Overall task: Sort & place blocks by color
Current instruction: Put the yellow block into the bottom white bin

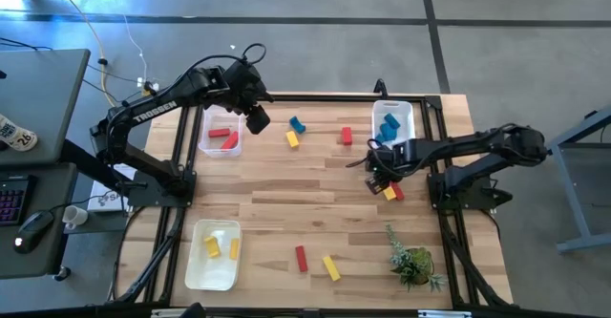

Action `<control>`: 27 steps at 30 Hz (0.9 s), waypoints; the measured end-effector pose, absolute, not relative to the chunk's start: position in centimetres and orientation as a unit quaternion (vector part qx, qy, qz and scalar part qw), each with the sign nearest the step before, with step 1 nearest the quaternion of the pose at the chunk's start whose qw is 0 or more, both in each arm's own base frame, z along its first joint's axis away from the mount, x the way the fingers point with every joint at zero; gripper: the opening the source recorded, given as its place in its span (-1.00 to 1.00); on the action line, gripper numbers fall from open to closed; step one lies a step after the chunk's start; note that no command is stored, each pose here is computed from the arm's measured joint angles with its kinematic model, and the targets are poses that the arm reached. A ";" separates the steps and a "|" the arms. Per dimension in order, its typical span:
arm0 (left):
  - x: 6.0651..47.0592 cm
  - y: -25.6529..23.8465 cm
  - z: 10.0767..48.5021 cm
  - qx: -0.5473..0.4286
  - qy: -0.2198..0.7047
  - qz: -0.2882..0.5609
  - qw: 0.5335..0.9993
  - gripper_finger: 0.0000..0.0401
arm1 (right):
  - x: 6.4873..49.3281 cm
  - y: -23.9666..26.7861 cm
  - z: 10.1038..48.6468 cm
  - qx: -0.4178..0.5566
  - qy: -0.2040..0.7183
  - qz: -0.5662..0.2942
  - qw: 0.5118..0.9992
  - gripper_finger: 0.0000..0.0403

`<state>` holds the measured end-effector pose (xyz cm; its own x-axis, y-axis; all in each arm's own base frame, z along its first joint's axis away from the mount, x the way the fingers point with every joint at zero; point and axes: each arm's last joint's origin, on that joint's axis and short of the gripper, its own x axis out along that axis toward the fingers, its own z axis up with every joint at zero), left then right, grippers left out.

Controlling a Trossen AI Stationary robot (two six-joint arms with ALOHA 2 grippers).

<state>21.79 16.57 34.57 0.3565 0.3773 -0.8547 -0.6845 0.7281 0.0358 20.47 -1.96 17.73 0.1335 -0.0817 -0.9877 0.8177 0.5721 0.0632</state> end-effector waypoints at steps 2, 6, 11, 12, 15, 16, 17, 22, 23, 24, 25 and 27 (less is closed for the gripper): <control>21.8 16.6 34.6 -0.168 0.461 0.330 0.806 0.01 | 20.2 -2.1 17.3 0.324 0.572 -0.336 0.675 -0.09; 21.8 16.6 34.6 -0.176 0.458 0.335 0.804 0.01 | 19.9 -2.6 16.5 0.319 0.572 -0.332 0.679 -0.09; 21.8 16.6 34.6 -0.177 0.458 0.335 0.804 0.01 | 20.0 -3.1 16.2 0.319 0.559 -0.324 0.693 -0.09; 21.8 16.6 34.6 -0.177 0.458 0.335 0.804 0.01 | 20.1 -3.2 16.2 0.317 0.559 -0.323 0.695 -0.09; 21.8 16.6 34.6 -0.177 0.458 0.335 0.804 0.01 | 20.1 -3.4 16.0 0.311 0.565 -0.321 0.694 -0.09; 21.8 16.6 34.6 -0.177 0.458 0.335 0.804 0.01 | 20.1 -3.4 15.9 0.308 0.568 -0.319 0.693 -0.09; 21.8 16.6 34.6 -0.177 0.458 0.335 0.804 0.01 | 20.2 -3.4 15.7 0.308 0.571 -0.316 0.692 -0.09; 21.8 16.6 34.6 -0.186 0.454 0.340 0.802 0.01 | 20.7 -3.5 14.4 0.304 0.593 -0.318 0.675 -0.09; 21.8 16.6 34.6 -0.186 0.454 0.340 0.802 0.01 | 20.7 -3.5 14.2 0.303 0.598 -0.319 0.670 -0.09; 21.8 16.6 34.6 -0.186 0.454 0.340 0.802 0.01 | 20.8 -3.5 13.9 0.302 0.602 -0.320 0.666 -0.09; 21.8 16.6 34.6 -0.186 0.454 0.340 0.802 0.01 | 20.9 -3.5 13.7 0.302 0.605 -0.320 0.663 -0.09; 21.8 16.6 34.6 -0.186 0.454 0.340 0.802 0.01 | 21.0 -3.5 13.5 0.302 0.607 -0.322 0.660 -0.10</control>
